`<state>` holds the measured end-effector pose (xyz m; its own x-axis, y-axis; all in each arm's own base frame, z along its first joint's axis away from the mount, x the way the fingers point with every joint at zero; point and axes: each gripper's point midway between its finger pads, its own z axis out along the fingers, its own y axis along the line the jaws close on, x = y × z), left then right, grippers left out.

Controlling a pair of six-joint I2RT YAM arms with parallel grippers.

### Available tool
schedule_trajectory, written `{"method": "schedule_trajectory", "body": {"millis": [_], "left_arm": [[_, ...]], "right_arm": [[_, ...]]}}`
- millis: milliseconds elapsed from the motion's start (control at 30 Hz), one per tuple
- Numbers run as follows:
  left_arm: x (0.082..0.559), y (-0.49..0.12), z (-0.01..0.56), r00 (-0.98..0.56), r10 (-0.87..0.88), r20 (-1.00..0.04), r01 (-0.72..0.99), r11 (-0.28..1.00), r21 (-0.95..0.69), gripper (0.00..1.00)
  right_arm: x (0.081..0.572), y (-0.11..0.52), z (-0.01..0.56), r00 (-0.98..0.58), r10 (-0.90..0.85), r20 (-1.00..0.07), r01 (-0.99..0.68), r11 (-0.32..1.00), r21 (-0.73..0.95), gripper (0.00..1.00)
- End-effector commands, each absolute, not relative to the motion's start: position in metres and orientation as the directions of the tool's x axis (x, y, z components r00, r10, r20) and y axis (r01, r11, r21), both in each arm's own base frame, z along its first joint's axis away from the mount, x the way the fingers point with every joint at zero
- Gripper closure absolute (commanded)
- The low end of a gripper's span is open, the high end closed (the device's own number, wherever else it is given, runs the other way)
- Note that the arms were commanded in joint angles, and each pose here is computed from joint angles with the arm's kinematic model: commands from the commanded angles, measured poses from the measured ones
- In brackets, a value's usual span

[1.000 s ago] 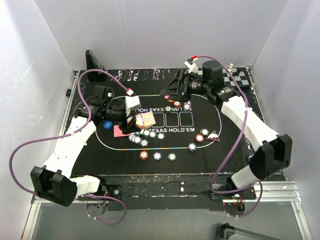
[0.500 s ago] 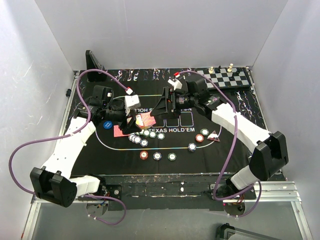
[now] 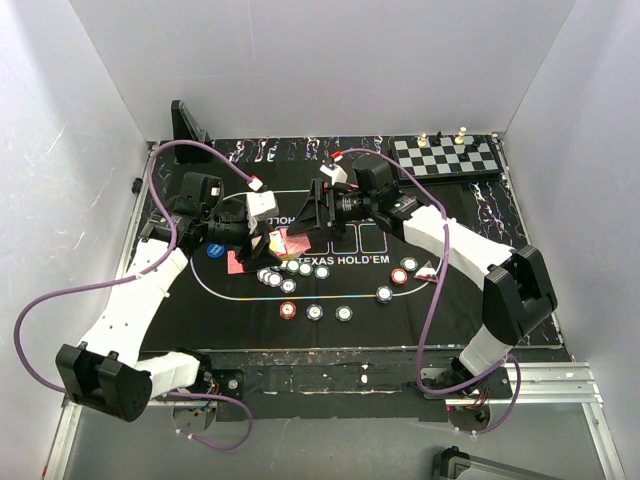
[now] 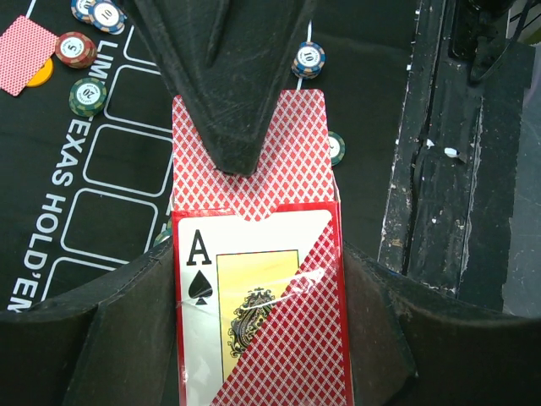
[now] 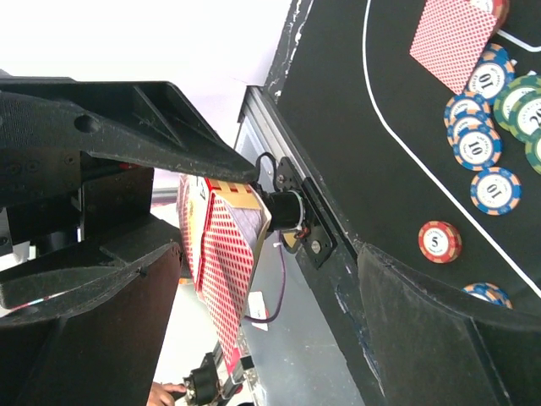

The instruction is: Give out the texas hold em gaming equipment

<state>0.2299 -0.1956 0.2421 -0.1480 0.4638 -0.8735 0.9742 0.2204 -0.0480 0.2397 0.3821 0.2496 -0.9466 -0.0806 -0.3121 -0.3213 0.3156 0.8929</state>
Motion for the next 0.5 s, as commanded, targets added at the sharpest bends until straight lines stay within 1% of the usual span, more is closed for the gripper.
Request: {"method": "schedule_trajectory", "body": {"millis": [0, 167, 400, 467], "left_arm": [[0.221, -0.198, 0.271, -0.067, 0.415, -0.907, 0.981, 0.193, 0.016, 1.0], [0.218, -0.197, 0.27, -0.068, 0.412, -0.909, 0.982, 0.191, 0.013, 1.0], [0.221, -0.198, 0.265, -0.077, 0.416, -0.906, 0.982, 0.189, 0.004, 1.0], [0.223, -0.199, 0.267, -0.075, 0.414, -0.907, 0.982, 0.19, 0.006, 1.0]], "right_arm": [[0.238, 0.396, 0.271, -0.933, -0.074, -0.353, -0.361, 0.196, 0.912, 0.08], [0.235, 0.404, 0.267, -0.95, -0.08, -0.303, -0.312, 0.133, 0.941, 0.07], [0.225, 0.402, 0.257, -0.953, -0.103, -0.286, -0.299, 0.143, 0.944, 0.07], [0.223, 0.401, 0.257, -0.953, -0.106, -0.284, -0.298, 0.142, 0.944, 0.11]]}}
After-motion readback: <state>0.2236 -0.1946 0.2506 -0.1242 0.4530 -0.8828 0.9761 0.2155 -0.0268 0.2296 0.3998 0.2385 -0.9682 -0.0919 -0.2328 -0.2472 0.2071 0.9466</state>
